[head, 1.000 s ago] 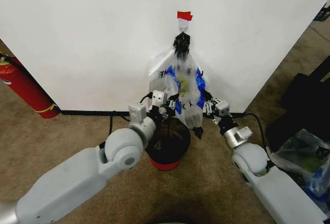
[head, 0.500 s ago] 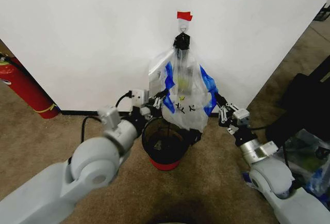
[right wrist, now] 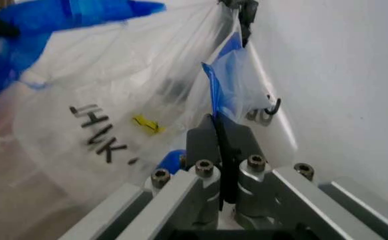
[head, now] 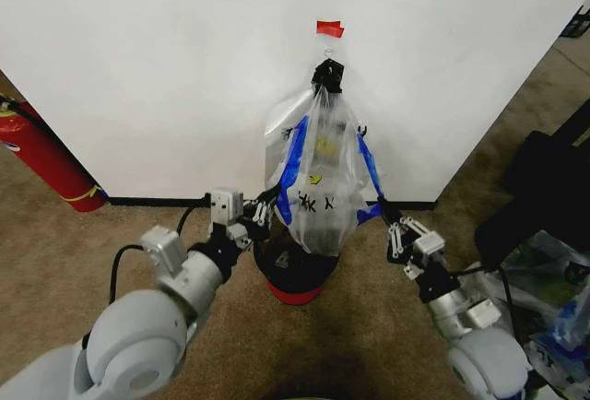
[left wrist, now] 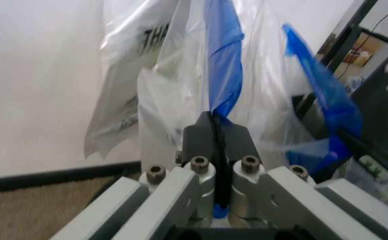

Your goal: Pick up the garbage bag from the wall and place it over the trash bin.

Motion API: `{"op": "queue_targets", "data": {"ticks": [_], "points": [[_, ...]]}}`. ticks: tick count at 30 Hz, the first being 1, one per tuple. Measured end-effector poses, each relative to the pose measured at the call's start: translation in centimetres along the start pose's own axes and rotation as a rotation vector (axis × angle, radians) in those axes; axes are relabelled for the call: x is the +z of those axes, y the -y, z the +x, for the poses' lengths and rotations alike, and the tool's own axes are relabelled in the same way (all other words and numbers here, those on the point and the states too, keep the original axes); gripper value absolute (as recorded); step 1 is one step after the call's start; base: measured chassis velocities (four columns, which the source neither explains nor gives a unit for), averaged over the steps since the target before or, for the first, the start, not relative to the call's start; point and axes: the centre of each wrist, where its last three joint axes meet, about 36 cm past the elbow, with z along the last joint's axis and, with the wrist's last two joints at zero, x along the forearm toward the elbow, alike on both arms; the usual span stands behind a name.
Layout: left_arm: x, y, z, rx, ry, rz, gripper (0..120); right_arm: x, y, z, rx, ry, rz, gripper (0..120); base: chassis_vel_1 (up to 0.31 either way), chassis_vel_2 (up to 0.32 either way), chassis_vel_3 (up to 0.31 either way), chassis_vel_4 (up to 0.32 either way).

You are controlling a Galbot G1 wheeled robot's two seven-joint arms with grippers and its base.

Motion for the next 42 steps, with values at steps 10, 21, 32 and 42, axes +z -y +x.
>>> {"op": "queue_targets", "data": {"ticks": [10,21,32,42], "points": [[1.6,-0.3,1.1,-0.046,-0.013,-0.015,0,-0.2,-0.4,0.4,-0.023,0.007,0.006,0,0.000,0.000,0.000,0.000],[1.4,-1.2,1.6,-0.091,0.003,-0.034,0,0.2,-1.5,1.0,-0.082,-0.004,-0.012,0,0.000,0.000,0.000,0.000],[0.9,-1.1,1.0,-0.074,0.069,-0.021,0,0.0,-0.7,-1.4,-0.056,0.027,-0.020,0,0.000,0.000,0.000,0.000],[-0.4,-2.1,-2.0,-0.042,0.150,-0.028,0,-0.9,1.4,-4.8,-0.018,0.060,-0.043,0,0.000,0.000,0.000,0.000]]}}
